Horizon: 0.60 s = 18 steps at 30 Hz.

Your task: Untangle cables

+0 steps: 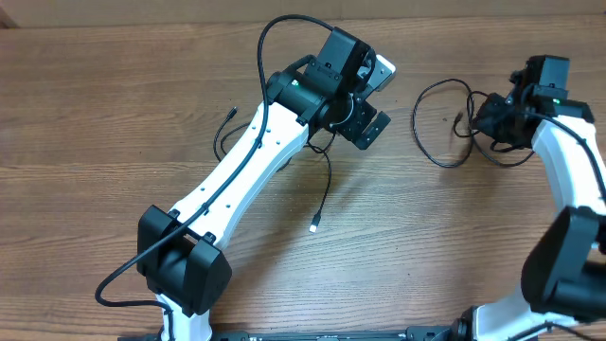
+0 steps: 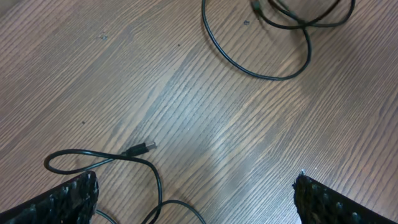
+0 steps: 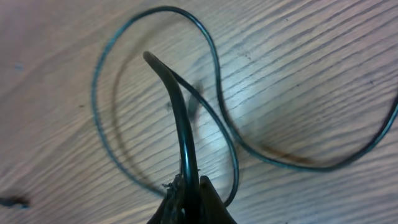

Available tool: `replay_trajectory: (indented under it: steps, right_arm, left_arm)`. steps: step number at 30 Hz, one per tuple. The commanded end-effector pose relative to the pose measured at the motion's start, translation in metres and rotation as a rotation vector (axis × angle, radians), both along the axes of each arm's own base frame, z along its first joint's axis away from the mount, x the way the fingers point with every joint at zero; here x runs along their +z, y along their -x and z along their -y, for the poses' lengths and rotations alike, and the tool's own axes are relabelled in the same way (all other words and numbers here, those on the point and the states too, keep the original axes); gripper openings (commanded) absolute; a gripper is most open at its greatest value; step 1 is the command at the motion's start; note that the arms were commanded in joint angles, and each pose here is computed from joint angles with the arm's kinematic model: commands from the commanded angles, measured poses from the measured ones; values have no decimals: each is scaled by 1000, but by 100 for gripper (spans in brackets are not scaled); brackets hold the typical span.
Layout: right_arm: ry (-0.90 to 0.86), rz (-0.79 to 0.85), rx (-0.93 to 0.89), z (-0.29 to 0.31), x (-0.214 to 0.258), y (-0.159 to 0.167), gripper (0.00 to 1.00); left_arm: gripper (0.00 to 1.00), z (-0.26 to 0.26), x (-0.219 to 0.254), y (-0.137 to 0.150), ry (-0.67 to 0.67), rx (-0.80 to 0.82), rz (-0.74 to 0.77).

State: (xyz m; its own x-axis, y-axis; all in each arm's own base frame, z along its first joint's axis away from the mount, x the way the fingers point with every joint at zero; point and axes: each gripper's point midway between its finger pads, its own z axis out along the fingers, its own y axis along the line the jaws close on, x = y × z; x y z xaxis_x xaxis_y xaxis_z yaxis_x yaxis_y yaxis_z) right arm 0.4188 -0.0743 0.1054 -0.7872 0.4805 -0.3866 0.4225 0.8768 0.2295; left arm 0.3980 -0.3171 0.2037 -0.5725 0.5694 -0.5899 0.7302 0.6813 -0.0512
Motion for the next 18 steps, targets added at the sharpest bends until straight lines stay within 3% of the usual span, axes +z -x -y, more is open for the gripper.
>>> replay_trajectory:
  steps: [1,3,6,8,18]
  right_arm:
    - [53,-39,-4,13,-25,-9,16]
    - [51,-43,-3,13,-31,-11,69]
    - [51,-41,-4,13,-31,-12,96]
    - [50,-45,-3,13,-31,-11,100]
    - [39,-80,9,6,-30,-1,100]
  left_arm:
    - [100,-1,6,-5,6,20,16]
    - [100,-1,6,-5,6,20,16]
    - [100,-1,6,-5,6,20,16]
    - [100,-2,6,-5,6,20,16]
    - [100,-1,6,-5,6,20,16]
